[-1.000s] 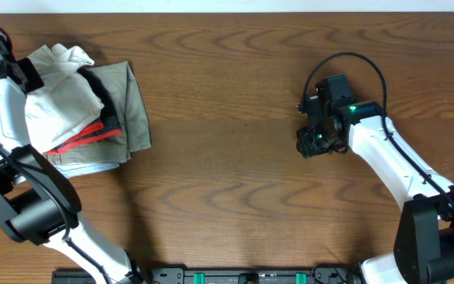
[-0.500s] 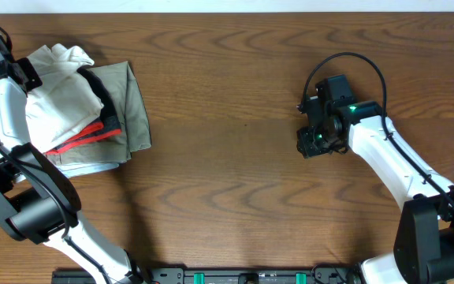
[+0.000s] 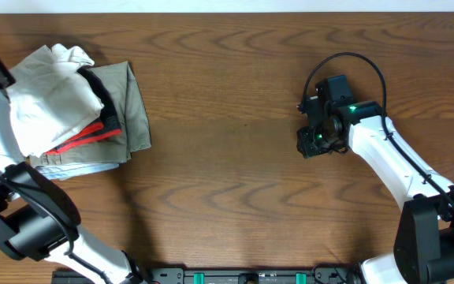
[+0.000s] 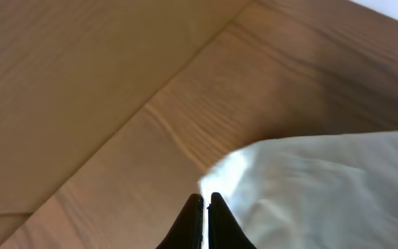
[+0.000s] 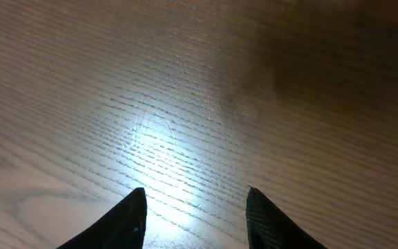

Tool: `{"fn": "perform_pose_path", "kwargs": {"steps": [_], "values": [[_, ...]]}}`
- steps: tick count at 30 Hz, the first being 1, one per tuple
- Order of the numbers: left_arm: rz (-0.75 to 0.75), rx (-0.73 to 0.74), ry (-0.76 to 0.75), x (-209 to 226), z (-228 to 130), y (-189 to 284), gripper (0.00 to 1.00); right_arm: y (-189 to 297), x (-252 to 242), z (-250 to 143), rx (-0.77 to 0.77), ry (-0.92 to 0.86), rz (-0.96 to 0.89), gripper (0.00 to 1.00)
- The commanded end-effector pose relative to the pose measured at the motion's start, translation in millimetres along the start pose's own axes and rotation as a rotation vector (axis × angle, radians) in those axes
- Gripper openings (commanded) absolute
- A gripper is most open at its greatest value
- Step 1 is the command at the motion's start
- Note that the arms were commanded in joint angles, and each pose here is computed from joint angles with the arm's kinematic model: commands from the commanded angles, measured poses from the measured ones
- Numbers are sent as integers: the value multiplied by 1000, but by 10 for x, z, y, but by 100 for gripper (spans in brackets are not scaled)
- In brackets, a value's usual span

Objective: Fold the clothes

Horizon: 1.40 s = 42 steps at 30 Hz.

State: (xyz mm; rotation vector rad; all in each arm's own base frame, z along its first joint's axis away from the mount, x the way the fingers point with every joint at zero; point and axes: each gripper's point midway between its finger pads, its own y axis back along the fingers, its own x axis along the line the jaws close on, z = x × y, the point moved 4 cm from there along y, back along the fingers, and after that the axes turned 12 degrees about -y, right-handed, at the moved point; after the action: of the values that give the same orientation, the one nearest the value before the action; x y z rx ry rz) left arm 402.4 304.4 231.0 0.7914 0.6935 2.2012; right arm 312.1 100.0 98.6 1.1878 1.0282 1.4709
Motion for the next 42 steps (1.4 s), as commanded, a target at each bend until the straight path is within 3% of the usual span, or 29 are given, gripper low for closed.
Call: {"fn": "perform_pose_path", "kwargs": {"steps": [1,2,3,4,7,11,23,24,27,28,35,42], "values": [[-53,-7,41,12,17,31,7,-12,19,-3,4,6,4,45],[-108,-8,41,-52,12,35,13,-12,21,1,2,3,5,45],[-155,-11,41,-108,10,39,39,-12,21,3,1,3,5,45],[-203,-13,41,-173,10,41,49,-12,23,7,-1,4,6,46],[-300,-16,41,-312,3,39,49,-11,22,5,0,2,6,46],[-313,18,50,-362,-75,-48,49,-11,22,2,1,-4,5,46],[-331,127,35,-556,-391,-483,47,-12,23,-1,3,-3,5,45],[-332,130,34,-565,-401,-502,42,-12,23,-2,3,-4,5,45],[-330,115,33,-553,-364,-489,10,-12,23,-3,4,-8,5,45],[-327,105,34,-538,-332,-464,7,-12,23,-2,4,-11,5,44],[-282,-10,51,-333,23,-137,6,-12,24,0,2,-14,5,44],[-94,9,107,-33,27,-14,6,-12,23,0,2,-14,5,44]]}}
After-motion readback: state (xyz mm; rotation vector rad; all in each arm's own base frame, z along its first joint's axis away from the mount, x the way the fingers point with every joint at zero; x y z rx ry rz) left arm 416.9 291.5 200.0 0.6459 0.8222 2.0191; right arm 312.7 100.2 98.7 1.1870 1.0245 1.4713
